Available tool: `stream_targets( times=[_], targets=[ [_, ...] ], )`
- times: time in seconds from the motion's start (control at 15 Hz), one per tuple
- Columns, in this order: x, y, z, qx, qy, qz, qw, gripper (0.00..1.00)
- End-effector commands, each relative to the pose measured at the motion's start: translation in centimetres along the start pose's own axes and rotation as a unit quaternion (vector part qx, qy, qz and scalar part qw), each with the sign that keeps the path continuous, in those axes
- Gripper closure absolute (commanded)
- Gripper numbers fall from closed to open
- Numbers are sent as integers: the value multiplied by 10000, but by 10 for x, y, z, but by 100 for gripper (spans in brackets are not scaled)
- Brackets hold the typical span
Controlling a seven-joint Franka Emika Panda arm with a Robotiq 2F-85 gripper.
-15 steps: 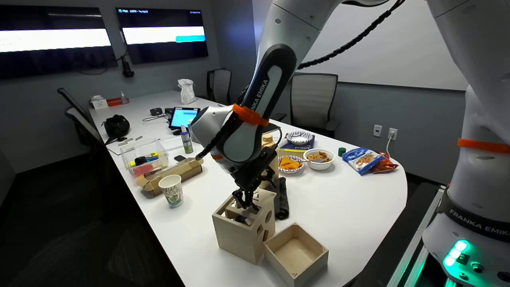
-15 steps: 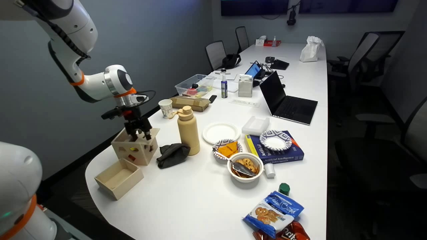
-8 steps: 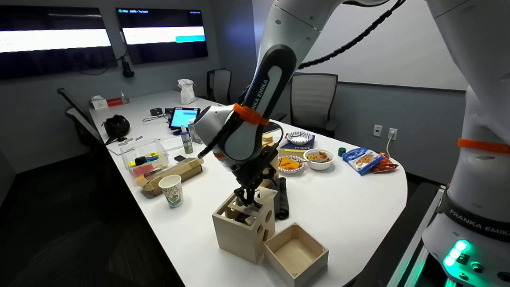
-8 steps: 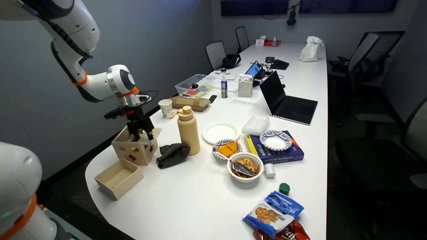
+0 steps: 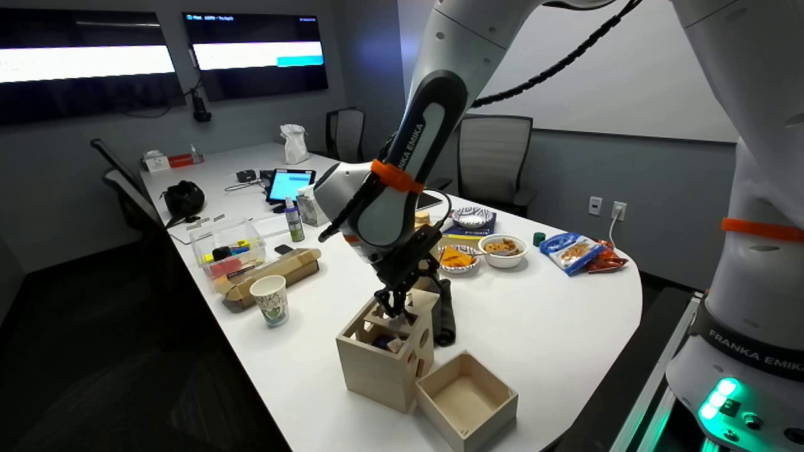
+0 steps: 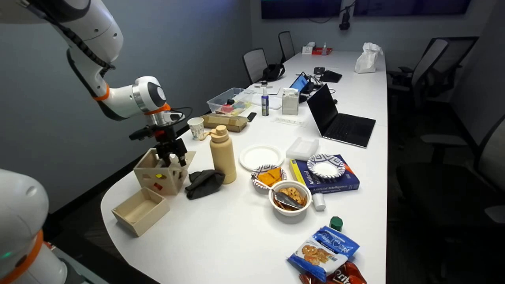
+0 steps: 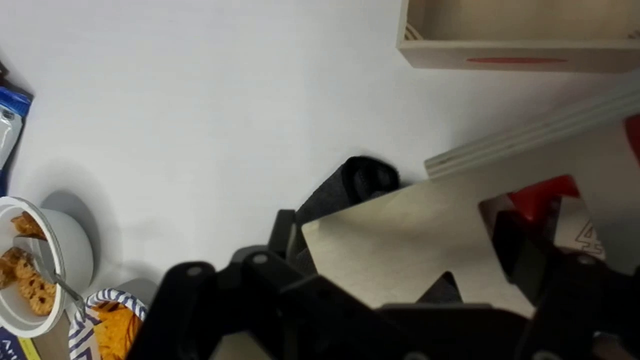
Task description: Slide the lid on the wooden toy box.
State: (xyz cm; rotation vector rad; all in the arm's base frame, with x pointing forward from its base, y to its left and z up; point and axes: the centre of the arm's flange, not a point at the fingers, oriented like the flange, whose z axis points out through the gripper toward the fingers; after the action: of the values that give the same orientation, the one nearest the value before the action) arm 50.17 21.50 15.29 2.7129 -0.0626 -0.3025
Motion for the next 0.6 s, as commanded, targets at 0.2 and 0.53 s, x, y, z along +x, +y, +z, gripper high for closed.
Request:
stream_targets(
  times=[0.2,0.53],
  targets=[
    [3,13,-4,170,-81,13,9998,0],
    [-7,12,-19,301,-68,-304,9991,0]
  ],
)
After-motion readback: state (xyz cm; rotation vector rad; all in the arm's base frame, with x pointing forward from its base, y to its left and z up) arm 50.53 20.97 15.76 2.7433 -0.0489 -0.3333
